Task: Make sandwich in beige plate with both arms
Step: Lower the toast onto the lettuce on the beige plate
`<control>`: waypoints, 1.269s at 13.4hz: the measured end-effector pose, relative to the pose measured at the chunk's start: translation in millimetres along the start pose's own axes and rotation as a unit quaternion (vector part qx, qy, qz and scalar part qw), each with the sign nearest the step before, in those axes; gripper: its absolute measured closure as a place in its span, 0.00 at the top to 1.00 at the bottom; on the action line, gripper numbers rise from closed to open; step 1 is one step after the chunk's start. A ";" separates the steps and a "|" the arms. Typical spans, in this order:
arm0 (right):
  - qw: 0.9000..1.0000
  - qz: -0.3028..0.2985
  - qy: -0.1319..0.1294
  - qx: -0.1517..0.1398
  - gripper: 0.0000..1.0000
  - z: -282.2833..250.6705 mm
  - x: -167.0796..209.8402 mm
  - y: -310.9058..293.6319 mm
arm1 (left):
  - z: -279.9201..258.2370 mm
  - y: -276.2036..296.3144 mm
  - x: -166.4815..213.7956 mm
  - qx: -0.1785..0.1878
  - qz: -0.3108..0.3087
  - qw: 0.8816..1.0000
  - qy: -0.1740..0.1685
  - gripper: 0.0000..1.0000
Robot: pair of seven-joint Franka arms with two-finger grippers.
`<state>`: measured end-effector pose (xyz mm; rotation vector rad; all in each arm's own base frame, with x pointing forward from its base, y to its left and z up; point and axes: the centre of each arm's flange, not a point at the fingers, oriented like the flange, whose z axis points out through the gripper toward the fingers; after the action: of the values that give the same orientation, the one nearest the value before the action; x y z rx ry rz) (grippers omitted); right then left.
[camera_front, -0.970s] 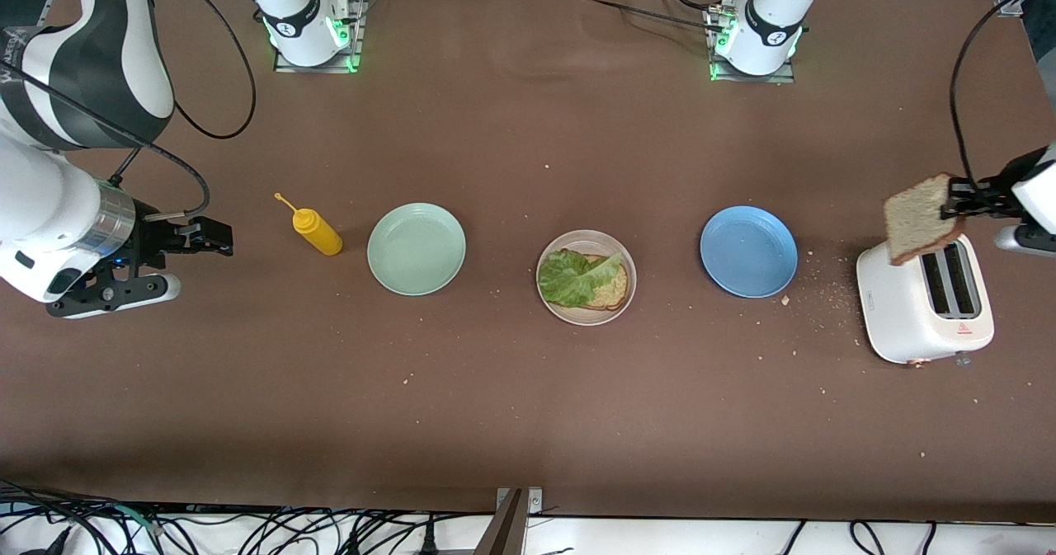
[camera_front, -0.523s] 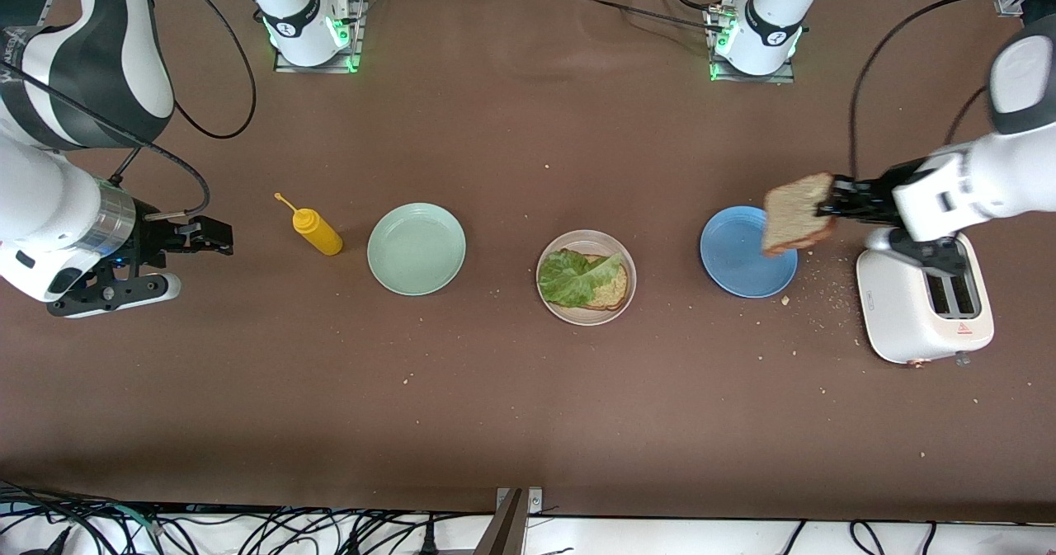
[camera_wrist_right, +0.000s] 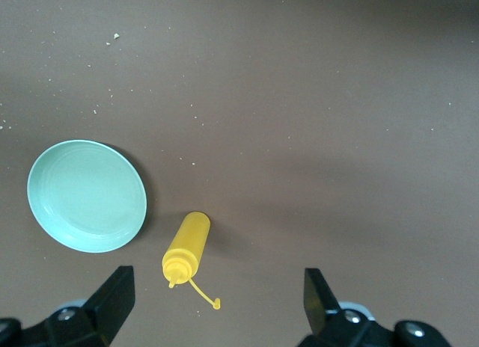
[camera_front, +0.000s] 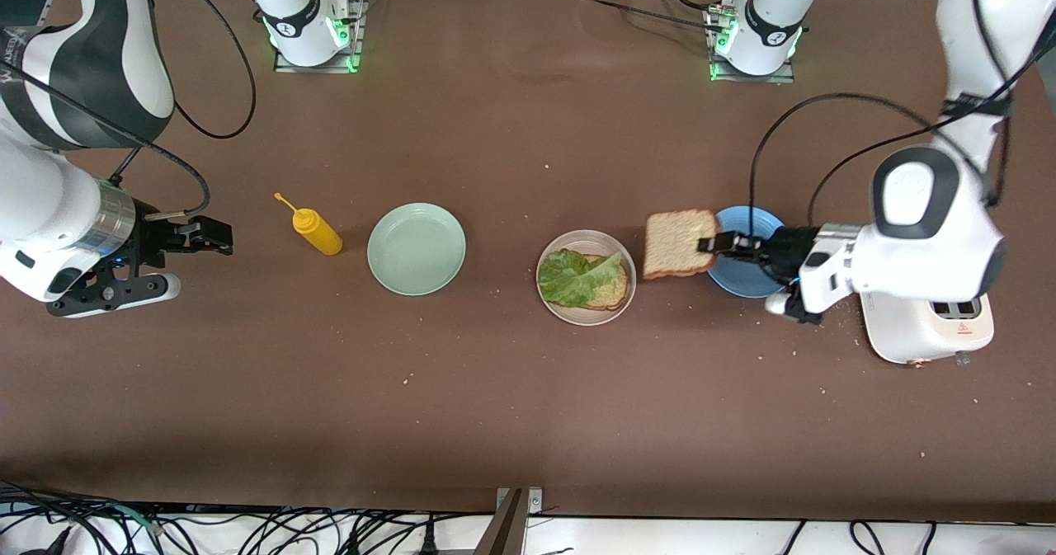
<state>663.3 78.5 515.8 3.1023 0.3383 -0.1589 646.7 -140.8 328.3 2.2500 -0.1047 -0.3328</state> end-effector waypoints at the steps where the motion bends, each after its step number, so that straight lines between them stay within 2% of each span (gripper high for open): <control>1: 1.000 0.000 0.000 0.000 1.00 0.0 0.0 0.0 | 22.0 -4.7 9.5 -0.029 0.004 1.000 0.008 0.08; 4: 1.000 0.000 0.000 0.000 1.00 0.1 0.0 0.0 | 61.1 -20.1 23.2 -0.095 0.014 0.995 0.020 0.08; 8: 1.000 0.000 0.000 0.000 1.00 0.1 0.0 0.1 | 84.5 -41.1 31.2 -0.113 0.047 0.992 0.039 0.08; 13: 1.000 0.000 0.000 0.000 1.00 0.1 0.0 0.1 | 140.6 -77.6 25.0 -0.179 0.084 0.978 0.065 0.08; 16: 1.000 0.000 0.000 0.000 1.00 0.1 0.0 0.2 | 149.1 -92.8 25.3 -0.183 0.094 0.976 0.073 0.08; 17: 1.000 0.000 0.000 0.000 1.00 0.1 0.0 0.2 | 145.7 -95.7 26.8 -0.179 0.103 0.975 0.080 0.14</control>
<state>663.4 78.4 515.6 3.1021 0.3380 -0.1592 629.2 -191.9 160.4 1.8805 -0.1778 -0.0503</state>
